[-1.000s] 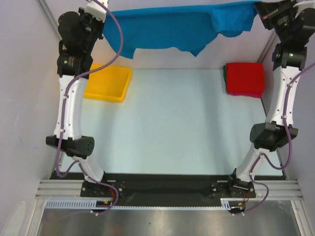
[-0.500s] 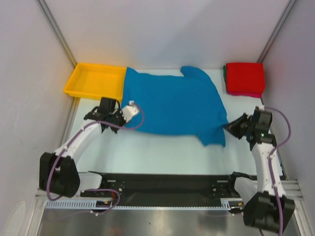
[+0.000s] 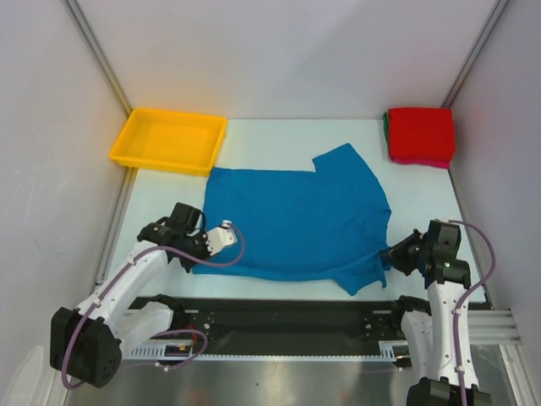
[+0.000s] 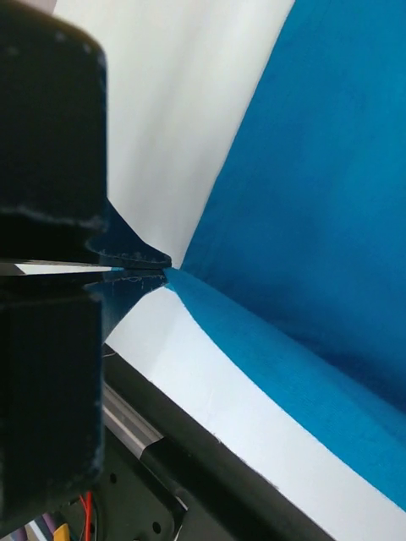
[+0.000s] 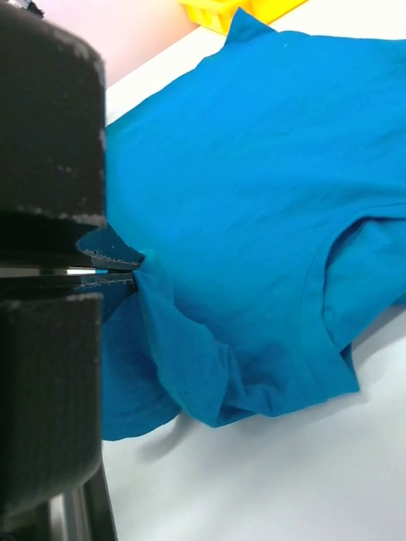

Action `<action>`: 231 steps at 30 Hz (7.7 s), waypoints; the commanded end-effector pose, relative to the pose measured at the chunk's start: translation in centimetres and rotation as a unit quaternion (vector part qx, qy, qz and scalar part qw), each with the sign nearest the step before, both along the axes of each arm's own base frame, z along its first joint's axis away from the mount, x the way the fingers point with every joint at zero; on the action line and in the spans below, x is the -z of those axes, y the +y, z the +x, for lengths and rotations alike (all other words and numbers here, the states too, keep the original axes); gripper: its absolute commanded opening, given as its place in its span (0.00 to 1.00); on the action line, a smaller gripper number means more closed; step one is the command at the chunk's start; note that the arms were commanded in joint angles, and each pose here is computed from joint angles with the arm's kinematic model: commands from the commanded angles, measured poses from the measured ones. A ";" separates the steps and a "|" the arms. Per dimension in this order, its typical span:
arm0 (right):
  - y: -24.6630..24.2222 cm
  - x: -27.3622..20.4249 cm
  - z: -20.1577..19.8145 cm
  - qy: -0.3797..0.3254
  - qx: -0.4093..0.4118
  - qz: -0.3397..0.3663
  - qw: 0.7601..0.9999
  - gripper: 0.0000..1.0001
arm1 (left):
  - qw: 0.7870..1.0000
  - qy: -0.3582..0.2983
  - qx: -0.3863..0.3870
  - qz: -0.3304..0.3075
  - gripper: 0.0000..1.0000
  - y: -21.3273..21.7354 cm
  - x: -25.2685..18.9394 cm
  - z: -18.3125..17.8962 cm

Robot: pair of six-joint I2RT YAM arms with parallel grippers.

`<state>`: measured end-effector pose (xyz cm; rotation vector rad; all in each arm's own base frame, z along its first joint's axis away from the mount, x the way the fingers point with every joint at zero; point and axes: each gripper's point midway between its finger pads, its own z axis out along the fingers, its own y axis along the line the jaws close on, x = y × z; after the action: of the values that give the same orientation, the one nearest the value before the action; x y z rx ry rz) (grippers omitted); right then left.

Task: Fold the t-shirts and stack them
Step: Flatten the tshirt out, then fold the tshirt

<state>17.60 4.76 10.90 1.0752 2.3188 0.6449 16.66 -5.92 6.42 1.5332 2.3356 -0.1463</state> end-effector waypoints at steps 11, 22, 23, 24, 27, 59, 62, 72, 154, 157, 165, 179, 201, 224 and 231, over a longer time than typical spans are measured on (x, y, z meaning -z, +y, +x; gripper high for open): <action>-2.2 0.7 10.8 -0.071 -0.060 -0.050 0.994 0.00 | 0.994 -0.067 -0.090 0.000 0.00 -0.6 -0.4 10.1; -2.8 2.1 15.3 -0.061 -0.104 -0.051 0.991 0.00 | 0.995 -0.043 -0.091 0.014 0.00 -1.2 1.3 14.0; -3.2 2.1 15.5 -0.062 -0.099 -0.051 0.992 0.00 | 0.994 -0.048 -0.093 0.013 0.00 -0.9 1.1 14.2; -3.3 2.1 15.6 -0.062 -0.097 -0.049 0.992 0.00 | 0.994 -0.056 -0.096 0.012 0.00 -0.8 0.8 14.6; -3.7 2.3 16.2 -0.069 -0.091 -0.045 0.992 0.00 | 0.991 -0.071 -0.111 0.014 0.00 -0.1 0.3 15.4; -3.6 5.1 7.2 0.048 -0.017 -0.063 0.997 0.70 | 0.991 -0.119 -0.015 0.053 0.62 0.0 2.6 9.1; -3.0 5.8 8.0 0.039 -0.022 -0.053 0.998 0.70 | 0.992 -0.115 -0.010 0.056 0.71 -0.2 3.8 9.9; -4.1 7.9 6.2 0.110 -0.006 -0.053 0.992 0.01 | 0.994 -0.081 -0.013 0.073 0.00 -0.1 6.3 8.9; -6.2 2.4 6.2 0.169 -0.034 -0.150 0.974 0.00 | 0.993 -0.002 -0.109 -0.038 0.00 0.4 0.1 7.6; -6.1 0.6 7.0 0.136 -0.027 -0.149 0.979 0.00 | 0.990 -0.014 -0.132 -0.038 0.00 1.1 0.1 8.2; -3.7 1.3 9.4 0.114 -0.028 -0.100 0.988 0.00 | 0.988 -0.015 -0.153 -0.026 0.00 1.7 1.7 8.5; -4.9 2.5 13.3 0.099 -0.050 -0.143 0.983 0.56 | 0.975 -0.008 -0.218 -0.046 0.82 2.4 1.7 10.3; -0.5 6.1 30.9 0.038 -0.224 -0.225 0.947 0.60 | 0.908 -0.104 -0.406 -0.011 0.72 7.0 1.1 25.6; 1.6 4.9 33.1 0.021 -0.282 -0.273 0.919 0.00 | 0.938 -0.025 -0.332 -0.097 0.00 2.0 4.0 24.7; -0.3 -2.3 29.7 -0.016 -0.238 -0.312 0.920 0.00 | 0.939 -0.111 -0.298 -0.130 0.00 1.8 -2.2 25.1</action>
<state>47.75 5.81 5.91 0.1986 2.6622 0.1078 40.39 -3.08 2.90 0.5779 2.5683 -0.1072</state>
